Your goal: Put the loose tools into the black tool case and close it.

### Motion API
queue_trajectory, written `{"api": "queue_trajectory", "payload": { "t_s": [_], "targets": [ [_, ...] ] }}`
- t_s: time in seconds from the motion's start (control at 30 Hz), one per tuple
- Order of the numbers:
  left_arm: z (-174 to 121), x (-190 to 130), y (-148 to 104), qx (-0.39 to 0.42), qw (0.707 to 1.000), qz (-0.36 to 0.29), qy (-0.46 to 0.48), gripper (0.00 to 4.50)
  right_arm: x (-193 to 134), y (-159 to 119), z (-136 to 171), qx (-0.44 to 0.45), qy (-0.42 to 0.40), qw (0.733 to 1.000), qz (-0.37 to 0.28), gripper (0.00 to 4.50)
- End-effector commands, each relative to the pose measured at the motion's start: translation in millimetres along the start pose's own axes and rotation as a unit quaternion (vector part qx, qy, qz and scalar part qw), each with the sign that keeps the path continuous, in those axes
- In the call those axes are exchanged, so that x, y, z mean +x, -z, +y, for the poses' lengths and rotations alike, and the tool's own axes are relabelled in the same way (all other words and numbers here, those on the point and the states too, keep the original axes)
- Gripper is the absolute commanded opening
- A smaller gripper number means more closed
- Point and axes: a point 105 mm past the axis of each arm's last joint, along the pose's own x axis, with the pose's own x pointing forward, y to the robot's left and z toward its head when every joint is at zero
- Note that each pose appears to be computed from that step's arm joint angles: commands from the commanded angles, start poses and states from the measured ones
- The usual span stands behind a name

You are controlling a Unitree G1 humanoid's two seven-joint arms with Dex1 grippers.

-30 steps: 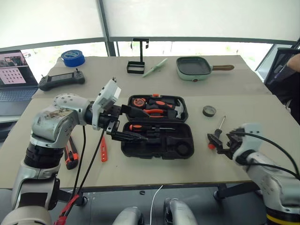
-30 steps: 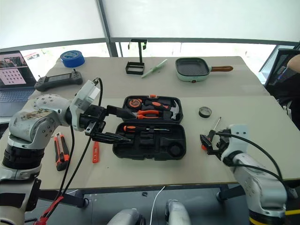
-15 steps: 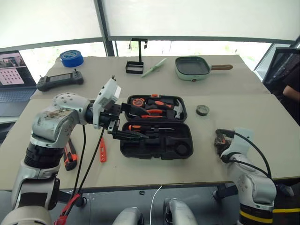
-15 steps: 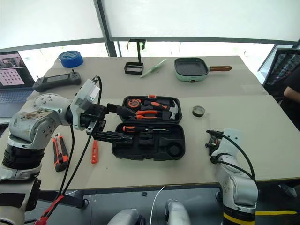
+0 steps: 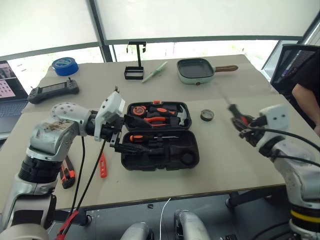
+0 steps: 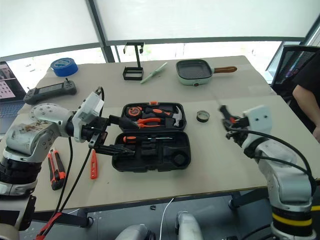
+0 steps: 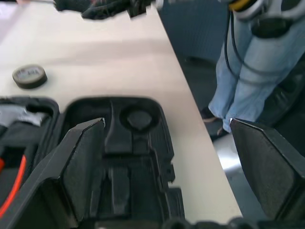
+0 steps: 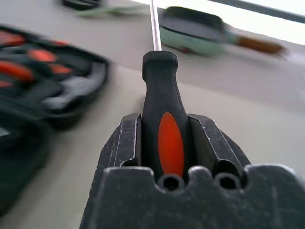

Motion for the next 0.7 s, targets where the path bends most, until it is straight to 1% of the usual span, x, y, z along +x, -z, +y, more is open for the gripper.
{"api": "queue_trajectory", "payload": {
  "t_s": [0.03, 0.1, 0.17, 0.23, 0.37, 0.5, 0.7],
  "targets": [
    [1, -10, 1, 0.013, 1.000, 0.014, -0.010, 4.50, 14, -12, 27, -0.086, -0.153, 0.984, -0.013, 1.05],
    [0, -12, 1, 0.011, 1.000, 0.014, -0.011, 4.50, 25, -11, 36, -0.129, -0.205, 0.970, -0.004, 1.05],
    [-1, -12, 0, 0.011, 1.000, 0.014, -0.012, 4.50, 37, -9, 50, -0.177, -0.267, 0.947, 0.001, 1.05],
    [-2, -11, -1, 0.012, 1.000, 0.014, -0.013, 4.50, 50, -8, 58, -0.210, -0.297, 0.932, 0.003, 1.05],
    [-4, -11, -2, 0.014, 1.000, 0.014, -0.016, 4.50, 65, -3, 63, -0.249, -0.316, 0.915, 0.004, 1.05],
    [-3, -11, -5, 0.017, 1.000, 0.012, -0.023, 4.50, 71, 5, 61, -0.278, -0.325, 0.904, 0.013, 1.05],
    [-2, -10, -8, 0.021, 0.999, 0.009, -0.027, 4.50, 71, 14, 55, -0.277, -0.324, 0.904, 0.028, 1.05]
  ]
}}
